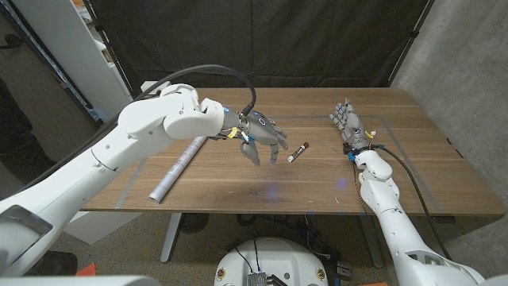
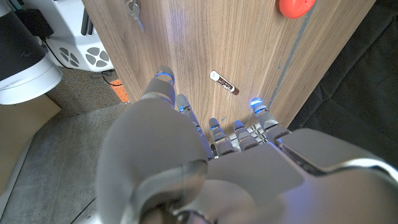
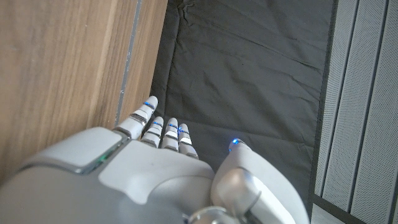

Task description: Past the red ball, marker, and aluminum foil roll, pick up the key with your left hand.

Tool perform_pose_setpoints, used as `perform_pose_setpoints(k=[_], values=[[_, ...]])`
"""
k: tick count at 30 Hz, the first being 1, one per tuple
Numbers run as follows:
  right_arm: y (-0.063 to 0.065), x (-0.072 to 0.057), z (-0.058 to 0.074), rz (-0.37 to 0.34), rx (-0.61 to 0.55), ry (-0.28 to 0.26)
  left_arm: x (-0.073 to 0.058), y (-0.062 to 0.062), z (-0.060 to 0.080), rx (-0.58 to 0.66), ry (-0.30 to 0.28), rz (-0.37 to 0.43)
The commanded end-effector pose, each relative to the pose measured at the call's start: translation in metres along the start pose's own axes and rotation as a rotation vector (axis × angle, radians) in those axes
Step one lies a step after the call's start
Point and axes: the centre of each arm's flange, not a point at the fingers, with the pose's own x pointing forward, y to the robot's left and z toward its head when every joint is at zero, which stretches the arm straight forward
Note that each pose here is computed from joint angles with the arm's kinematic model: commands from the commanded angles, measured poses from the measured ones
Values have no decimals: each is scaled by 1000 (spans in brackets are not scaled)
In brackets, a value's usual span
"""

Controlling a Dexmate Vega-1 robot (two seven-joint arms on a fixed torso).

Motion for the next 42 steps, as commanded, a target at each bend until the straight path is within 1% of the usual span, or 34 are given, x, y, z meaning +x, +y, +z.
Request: perform_pose_setpoints(k=[1,10,18,28,40,42], values=[[9,6,2,9,13,-39,1,-10,0,11,7,-12],[10,8,4,5,7,-58,5,-21,-1,-17,-13,-27],[11,9,4,-2,6,-58,5,-29,2,-29,-27,-46],[12,5,6,-6,7,-64,-2,-35,9,-11,-17,-54],[12,1,5,-21,27,-76,-5,-45,18,1,-10,-67],[12,0,5,-27,31,-80,-6,-50,20,34,4,-71]])
